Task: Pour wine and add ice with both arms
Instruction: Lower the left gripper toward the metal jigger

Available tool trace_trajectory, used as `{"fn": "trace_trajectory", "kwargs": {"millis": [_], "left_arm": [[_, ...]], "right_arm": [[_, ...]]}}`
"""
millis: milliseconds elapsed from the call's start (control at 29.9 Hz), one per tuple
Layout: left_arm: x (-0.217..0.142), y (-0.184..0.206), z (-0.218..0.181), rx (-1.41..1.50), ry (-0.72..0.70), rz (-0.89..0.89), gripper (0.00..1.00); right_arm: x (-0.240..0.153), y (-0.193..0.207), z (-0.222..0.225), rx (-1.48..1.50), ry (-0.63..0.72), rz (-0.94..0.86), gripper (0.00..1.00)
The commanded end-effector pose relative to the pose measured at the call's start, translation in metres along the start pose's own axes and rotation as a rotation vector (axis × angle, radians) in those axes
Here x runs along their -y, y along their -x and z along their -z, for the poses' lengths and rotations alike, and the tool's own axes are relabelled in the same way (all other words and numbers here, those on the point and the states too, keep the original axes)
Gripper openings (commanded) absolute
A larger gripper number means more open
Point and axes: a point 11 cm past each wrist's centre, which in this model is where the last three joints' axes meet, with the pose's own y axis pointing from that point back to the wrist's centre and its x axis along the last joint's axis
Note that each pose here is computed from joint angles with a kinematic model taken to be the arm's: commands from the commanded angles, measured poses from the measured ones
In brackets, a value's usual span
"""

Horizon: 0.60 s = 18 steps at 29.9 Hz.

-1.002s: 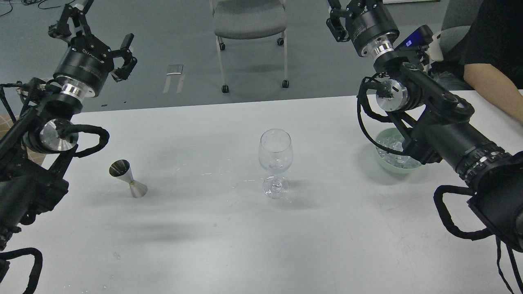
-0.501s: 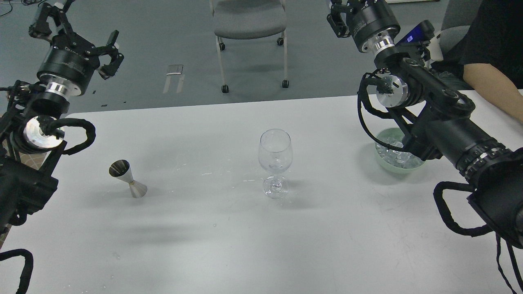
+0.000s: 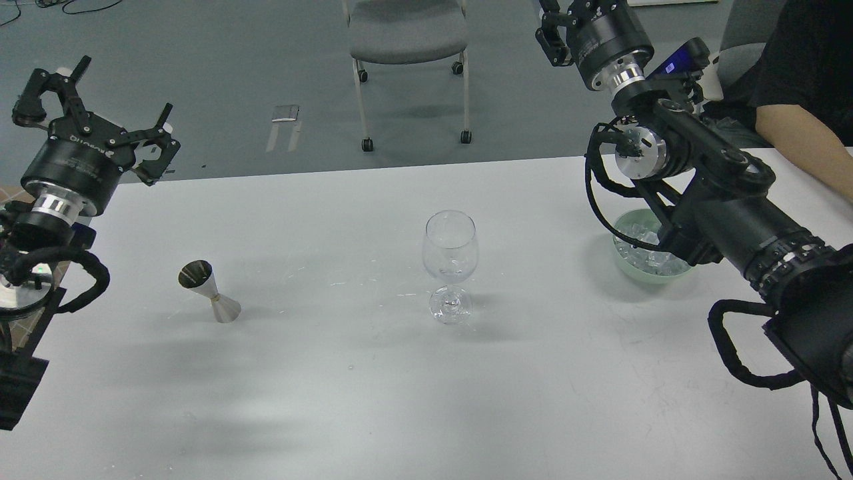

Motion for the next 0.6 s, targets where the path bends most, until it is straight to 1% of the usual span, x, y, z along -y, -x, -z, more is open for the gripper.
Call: {"fn": "trace_trajectory", "kwargs": {"millis": [0,134,200,267,334,434,568], "left_arm": [[-0.027,-0.006,-0.008,-0.059,0.054,-0.076,0.99],[-0.066,-0.015,-0.002,-0.197,0.058,-0.134,0.99],[-0.078,-0.016,-0.002,-0.24,0.073,-0.148,0.99],[-0.098,-0.019,-0.001,-0.307,0.119,-0.175,0.99],[-0.118,-0.022,0.009,-0.346,0.128,-0.216,0.99],[-0.128,-0.022,0.013,-0.349,0.117,-0.231,0.99],[-0.153,-0.036,0.034,-0.382,0.08,-0.301,0.99]], "right_arm": [[0.0,0.001,-0.001,0.001,0.001,0.002,1.0],[0.0,0.0,-0.001,0.005,0.001,0.001,1.0],[-0.001,0.001,-0.001,0.004,0.002,0.002,1.0],[-0.001,0.0,-0.002,0.004,0.004,0.0,1.0],[-0.002,-0.001,-0.003,0.004,0.006,-0.002,1.0],[-0.002,0.0,-0.004,0.007,0.006,-0.002,1.0],[-0.001,0.0,-0.002,0.004,0.004,-0.002,1.0]]}}
